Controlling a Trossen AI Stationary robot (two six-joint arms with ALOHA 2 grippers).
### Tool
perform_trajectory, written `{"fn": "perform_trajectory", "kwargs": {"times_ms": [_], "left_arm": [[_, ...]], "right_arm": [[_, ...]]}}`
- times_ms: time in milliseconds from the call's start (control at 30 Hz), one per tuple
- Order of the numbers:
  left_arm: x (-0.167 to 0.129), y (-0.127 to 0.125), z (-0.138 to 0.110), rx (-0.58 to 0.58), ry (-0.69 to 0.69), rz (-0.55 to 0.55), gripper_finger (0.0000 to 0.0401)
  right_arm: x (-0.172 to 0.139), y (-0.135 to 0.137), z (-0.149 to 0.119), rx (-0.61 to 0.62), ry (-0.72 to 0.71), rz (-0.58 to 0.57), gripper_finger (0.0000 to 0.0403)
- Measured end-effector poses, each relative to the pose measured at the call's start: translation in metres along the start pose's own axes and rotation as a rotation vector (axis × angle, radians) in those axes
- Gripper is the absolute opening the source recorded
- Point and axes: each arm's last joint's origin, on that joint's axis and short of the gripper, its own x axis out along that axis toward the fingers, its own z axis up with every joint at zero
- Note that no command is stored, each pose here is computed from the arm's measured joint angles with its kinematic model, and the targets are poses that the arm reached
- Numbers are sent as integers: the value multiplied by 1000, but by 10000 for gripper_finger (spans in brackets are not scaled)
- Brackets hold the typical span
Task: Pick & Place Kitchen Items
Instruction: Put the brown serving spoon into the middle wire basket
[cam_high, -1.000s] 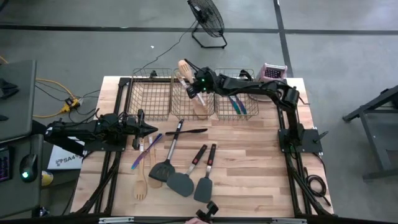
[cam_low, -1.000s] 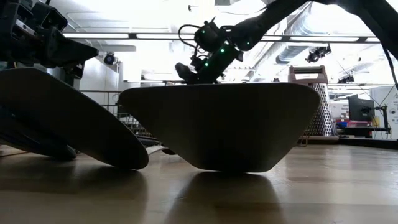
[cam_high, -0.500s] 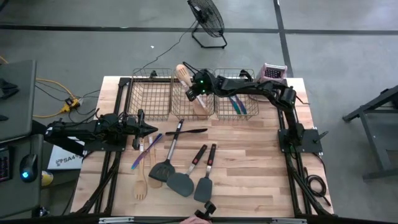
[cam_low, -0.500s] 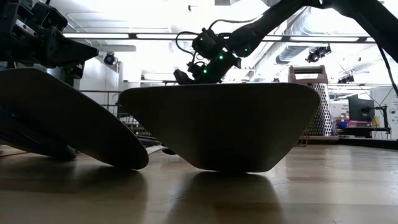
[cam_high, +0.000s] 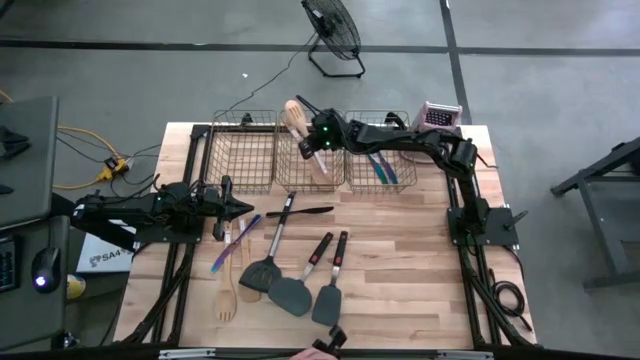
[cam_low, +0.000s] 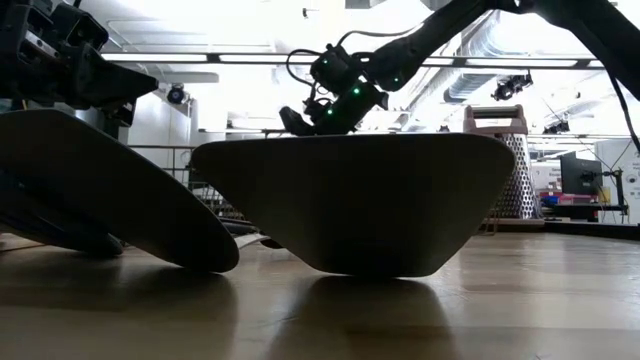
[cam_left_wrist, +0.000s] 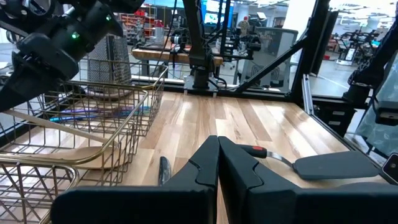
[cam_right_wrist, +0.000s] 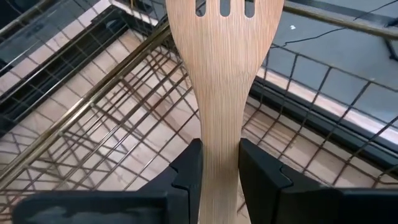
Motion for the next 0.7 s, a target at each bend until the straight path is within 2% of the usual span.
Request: {"fn": "perform_trajectory", "kwargs": {"times_ms": [700], "left_arm": [[0,0,0,0,0,0,3]], "right_arm": [[0,2,-5,-8,44,5,81]]}}
